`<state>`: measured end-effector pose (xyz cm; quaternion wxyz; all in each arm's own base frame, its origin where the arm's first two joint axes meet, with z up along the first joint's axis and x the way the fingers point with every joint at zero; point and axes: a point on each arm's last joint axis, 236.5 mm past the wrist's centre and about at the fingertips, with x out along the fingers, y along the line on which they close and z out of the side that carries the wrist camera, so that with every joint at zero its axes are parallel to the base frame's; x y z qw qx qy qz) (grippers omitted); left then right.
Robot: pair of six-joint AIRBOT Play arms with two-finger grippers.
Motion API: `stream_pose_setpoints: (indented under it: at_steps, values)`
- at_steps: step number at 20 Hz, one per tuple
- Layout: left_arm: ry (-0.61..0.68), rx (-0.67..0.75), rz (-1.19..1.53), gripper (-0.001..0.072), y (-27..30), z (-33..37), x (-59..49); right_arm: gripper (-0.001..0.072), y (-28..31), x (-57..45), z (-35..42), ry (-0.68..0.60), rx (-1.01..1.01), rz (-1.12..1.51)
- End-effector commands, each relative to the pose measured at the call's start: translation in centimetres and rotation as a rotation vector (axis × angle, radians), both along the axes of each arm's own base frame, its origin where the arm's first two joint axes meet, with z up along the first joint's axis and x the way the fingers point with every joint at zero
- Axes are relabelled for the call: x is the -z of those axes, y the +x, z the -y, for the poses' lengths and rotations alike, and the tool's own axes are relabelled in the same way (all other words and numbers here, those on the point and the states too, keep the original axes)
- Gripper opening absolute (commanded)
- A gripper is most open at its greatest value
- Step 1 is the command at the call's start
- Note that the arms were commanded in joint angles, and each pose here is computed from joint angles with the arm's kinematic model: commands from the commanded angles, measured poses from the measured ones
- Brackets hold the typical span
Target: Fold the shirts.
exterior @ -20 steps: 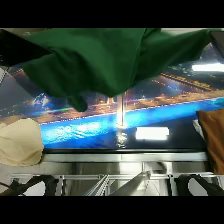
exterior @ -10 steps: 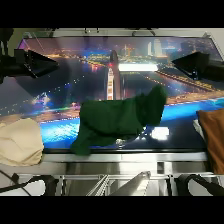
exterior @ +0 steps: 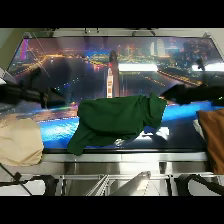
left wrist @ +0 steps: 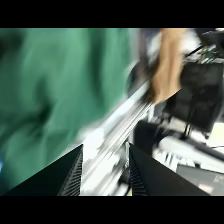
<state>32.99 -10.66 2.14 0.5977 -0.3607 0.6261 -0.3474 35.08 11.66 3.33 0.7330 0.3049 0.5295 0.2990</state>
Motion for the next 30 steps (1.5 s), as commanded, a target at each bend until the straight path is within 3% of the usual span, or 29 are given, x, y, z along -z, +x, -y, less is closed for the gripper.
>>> stream_pose_setpoints:
  at_steps: [1,5,8,11,12,13,14,21,24,27,30]
  values:
    - [0.142,0.058,-0.185,0.0296,-7.5,0.9,7.0,0.0455,-5.5,7.0,-3.9,-0.046,-0.101,-0.150]
    - [0.169,0.086,-0.293,0.0296,-12.3,3.0,10.6,0.0454,-8.9,11.2,-8.7,-0.069,-0.217,-0.238]
    - [0.209,0.110,-0.303,0.0296,-14.0,4.1,12.4,0.0421,-8.7,10.9,-12.7,0.062,-0.231,-0.230]
    - [0.235,0.136,-0.255,0.0294,-13.5,4.7,12.7,0.0061,-7.0,9.0,-14.2,0.188,-0.180,-0.186]
    - [0.239,0.142,-0.231,0.0253,-12.8,4.8,12.4,0.0024,-6.5,8.2,-14.5,0.206,-0.178,-0.160]
    - [0.241,0.149,-0.209,0.0084,-12.1,4.9,12.1,0.0024,-6.2,7.4,-14.6,0.211,-0.182,-0.137]
    - [0.244,0.160,-0.186,0.0020,-11.5,4.8,11.6,0.0024,-5.9,6.4,-14.7,0.217,-0.189,-0.111]
    - [0.262,0.174,-0.008,0.0029,-7.6,3.0,6.0,0.0023,-4.0,-1.8,-11.7,0.261,-0.131,0.060]
    - [0.453,0.152,0.006,0.0720,-7.9,-1.4,6.5,0.0023,-4.8,0.3,-10.9,0.192,-0.152,0.023]
    - [0.471,0.122,-0.063,0.0716,-10.4,-2.1,7.8,0.0023,-5.0,1.4,-10.8,0.188,-0.142,-0.001]
    - [0.449,0.178,-0.165,0.0695,-14.6,-0.7,10.2,0.0023,-4.7,1.5,-10.7,0.183,-0.132,0.002]
